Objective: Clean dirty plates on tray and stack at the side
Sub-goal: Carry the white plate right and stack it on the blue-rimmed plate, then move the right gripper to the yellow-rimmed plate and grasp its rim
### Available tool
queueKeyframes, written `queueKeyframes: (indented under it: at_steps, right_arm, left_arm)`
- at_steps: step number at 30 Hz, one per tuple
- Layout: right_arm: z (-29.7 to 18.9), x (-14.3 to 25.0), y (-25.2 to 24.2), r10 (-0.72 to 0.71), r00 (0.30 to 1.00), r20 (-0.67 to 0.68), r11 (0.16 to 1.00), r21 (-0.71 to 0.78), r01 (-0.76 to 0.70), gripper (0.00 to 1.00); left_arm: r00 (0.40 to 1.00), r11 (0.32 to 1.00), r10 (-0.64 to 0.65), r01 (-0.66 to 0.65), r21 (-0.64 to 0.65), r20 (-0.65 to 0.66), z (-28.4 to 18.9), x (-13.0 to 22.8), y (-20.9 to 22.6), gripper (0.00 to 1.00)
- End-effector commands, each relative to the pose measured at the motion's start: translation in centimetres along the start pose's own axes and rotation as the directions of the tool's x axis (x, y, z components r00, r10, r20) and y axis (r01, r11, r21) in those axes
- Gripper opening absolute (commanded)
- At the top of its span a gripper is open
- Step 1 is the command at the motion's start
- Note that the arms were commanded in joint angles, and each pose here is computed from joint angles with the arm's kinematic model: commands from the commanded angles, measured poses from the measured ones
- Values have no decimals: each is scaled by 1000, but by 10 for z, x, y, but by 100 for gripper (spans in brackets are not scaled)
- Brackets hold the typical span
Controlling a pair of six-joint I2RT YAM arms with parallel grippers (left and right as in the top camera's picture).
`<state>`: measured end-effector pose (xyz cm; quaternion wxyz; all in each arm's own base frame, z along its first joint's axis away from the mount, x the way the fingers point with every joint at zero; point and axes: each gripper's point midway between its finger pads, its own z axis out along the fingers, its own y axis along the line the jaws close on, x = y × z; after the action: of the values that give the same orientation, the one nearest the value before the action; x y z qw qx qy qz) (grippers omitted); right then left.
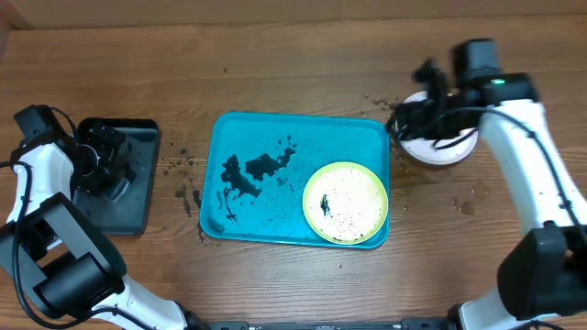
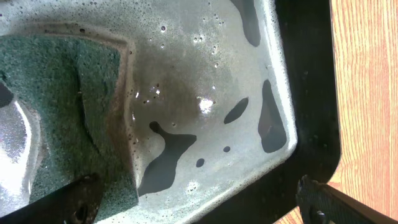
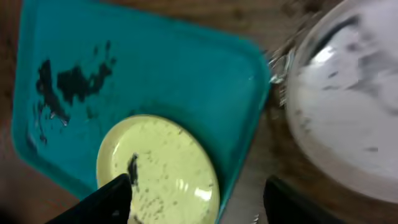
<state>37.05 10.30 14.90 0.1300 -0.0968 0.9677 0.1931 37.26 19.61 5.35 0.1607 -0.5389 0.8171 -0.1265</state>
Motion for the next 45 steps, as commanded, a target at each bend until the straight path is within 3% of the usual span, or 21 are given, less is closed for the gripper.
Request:
queueKeyframes:
  at_steps: [1,4,10,15,27,30,36,38,43,45]
  right_arm:
    - [30,20,8,-125,983,-136,986,94,139,66]
    - [47,25,4,-109,977,-185,969,198,146,65]
    - [74,42,6,-96,953,-287,964,211,161,43]
    - [82,62,4,-72,925,-374,967,202,157,43]
    - [107,74,-5,-72,928,-365,967,204,155,43]
    - [107,75,-6,-69,927,-368,967,203,153,38]
    - [116,102,-13,-44,906,-421,968,205,142,36]
    - [117,102,-13,-44,907,-419,970,200,140,28]
    - [118,103,-8,-46,906,-420,973,186,136,21]
    - [120,103,-3,-17,911,-411,980,173,96,4]
  left_arm:
    - [1000,1000,9,-9,-4,-16,4,5,2,100]
    - [1000,1000,9,-9,-4,-16,4,5,2,100]
    - [1000,1000,9,-9,-4,-15,4,5,1,100]
    - [1000,1000,9,-9,-4,-15,4,5,1,100]
    - [1000,1000,9,-9,-4,-15,4,5,1,100]
    - [1000,1000,9,-9,-4,-16,4,5,2,100]
    - [1000,1000,9,-9,-4,-16,4,5,2,100]
    - [1000,1000,9,-9,-4,-16,4,5,2,100]
    - [1000,1000,9,-9,-4,-16,4,5,2,100]
    - [1000,1000,9,-9,-4,-16,4,5,1,100]
